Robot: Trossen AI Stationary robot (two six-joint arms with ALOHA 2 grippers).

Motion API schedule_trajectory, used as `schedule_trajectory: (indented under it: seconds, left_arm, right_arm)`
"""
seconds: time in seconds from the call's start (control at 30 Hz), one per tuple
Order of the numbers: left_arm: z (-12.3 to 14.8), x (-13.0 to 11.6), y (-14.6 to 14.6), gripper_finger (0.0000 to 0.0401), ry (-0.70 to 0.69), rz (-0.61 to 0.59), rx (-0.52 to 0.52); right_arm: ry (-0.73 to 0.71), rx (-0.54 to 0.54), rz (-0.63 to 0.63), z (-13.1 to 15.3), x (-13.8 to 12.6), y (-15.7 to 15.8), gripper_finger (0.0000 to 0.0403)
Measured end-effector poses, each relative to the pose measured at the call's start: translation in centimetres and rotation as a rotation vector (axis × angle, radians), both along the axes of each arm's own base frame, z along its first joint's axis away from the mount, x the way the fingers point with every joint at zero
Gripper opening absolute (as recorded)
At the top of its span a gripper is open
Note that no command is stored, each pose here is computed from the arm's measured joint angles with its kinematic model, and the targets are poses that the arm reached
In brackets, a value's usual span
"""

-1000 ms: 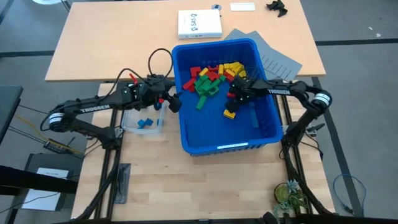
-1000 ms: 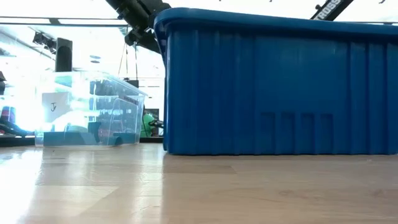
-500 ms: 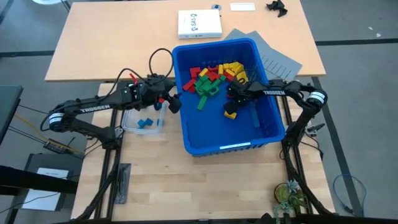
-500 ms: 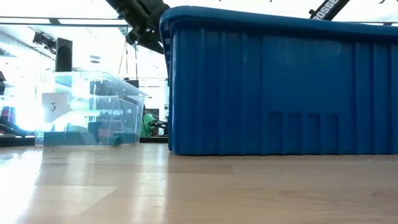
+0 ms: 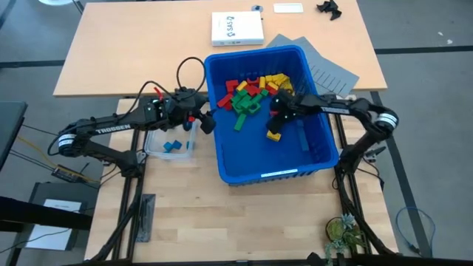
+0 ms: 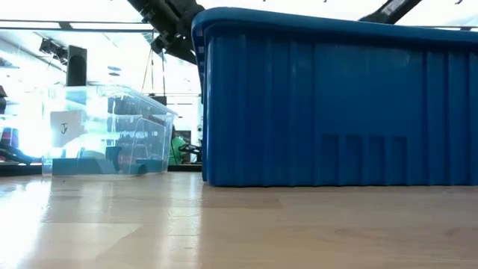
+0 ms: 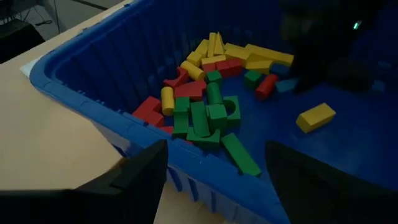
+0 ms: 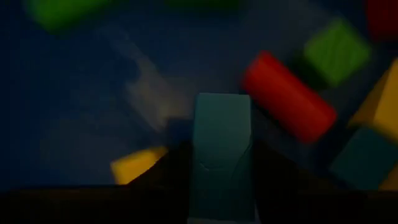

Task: Sort blocks
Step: Put the blue block into the transparent bin

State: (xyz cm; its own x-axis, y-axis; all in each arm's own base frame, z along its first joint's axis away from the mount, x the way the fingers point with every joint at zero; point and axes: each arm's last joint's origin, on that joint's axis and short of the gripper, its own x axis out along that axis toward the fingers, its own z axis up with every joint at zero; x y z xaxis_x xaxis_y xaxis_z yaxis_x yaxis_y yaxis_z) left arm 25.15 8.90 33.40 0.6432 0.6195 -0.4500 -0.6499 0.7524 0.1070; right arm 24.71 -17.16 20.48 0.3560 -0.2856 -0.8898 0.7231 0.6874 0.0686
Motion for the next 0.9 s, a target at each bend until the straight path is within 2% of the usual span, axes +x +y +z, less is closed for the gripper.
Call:
schedule_trajectory:
  seconds: [0.13, 0.27, 0.47, 0.53, 0.63, 0.9]
  left_arm:
    - [0.4, 0.2, 0.0, 0.0277, -0.027, -0.018, 0.032]
    - [1.0, 0.7, -0.1, 0.0277, -0.06, -0.108, 0.089]
    - [1.6, 2.4, -0.7, 0.0277, -0.022, -0.36, 0.34]
    - [1.4, 3.2, -1.2, 0.0277, -0.003, -0.466, 0.405]
    - [1.0, 4.4, -1.8, 0.0277, -0.017, -0.566, 0.472]
    - [-0.3, 6.9, -2.6, 0.0277, -0.06, -0.623, 0.528]
  right_arm:
    - [-0.202, -0.057, 0.088, 4.0, 0.5, 0.6, 0.0126]
    - [-0.468, -0.064, 0.197, 7.5, 0.9, 1.3, 0.0126]
    - [-0.815, 0.011, 0.382, 10.9, 1.5, 2.1, 0.0126]
    - [-0.88, 0.035, 0.429, 11.4, 1.8, 2.4, 0.0126]
    - [-0.935, 0.05, 0.493, 12.0, 2.2, 3.0, 0.0126]
    - [-0.943, 0.115, 0.587, 12.0, 3.1, 5.0, 0.0126]
